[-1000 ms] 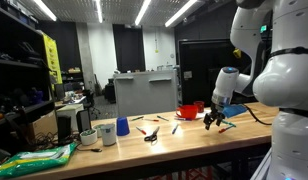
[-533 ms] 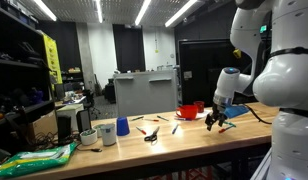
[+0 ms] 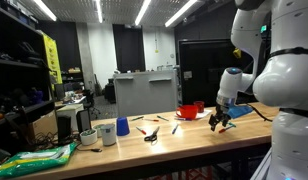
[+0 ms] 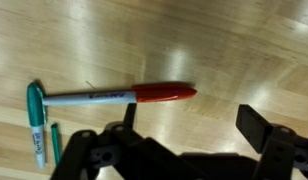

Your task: Take the red marker out of the red bowl and place it on the table top

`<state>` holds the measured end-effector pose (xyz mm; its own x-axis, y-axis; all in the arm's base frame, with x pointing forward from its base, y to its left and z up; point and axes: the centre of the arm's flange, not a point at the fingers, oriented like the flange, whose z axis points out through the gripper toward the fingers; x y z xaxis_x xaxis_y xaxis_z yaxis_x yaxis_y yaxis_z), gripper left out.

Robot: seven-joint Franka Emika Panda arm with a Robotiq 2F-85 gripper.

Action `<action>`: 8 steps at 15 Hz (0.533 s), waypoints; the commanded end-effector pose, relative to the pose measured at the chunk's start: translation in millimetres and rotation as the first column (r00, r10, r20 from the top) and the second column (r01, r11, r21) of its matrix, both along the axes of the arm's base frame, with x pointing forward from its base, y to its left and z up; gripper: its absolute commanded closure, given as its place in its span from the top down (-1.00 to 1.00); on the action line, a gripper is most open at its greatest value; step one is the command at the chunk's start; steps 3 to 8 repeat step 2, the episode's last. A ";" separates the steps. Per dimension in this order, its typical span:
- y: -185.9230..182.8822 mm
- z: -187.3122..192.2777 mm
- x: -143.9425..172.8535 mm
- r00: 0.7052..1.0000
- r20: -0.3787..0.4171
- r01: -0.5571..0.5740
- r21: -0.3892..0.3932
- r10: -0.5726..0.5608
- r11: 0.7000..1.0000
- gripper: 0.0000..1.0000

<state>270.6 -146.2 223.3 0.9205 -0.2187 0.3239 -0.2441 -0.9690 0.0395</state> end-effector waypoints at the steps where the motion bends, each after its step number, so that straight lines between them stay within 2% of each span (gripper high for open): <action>1: -1.7 0.2 -0.7 1.000 -0.001 -0.001 -0.004 0.001 1.000 1.00; 8: -3.4 0.6 -1.0 1.000 -0.001 -0.001 -0.007 0.001 1.000 1.00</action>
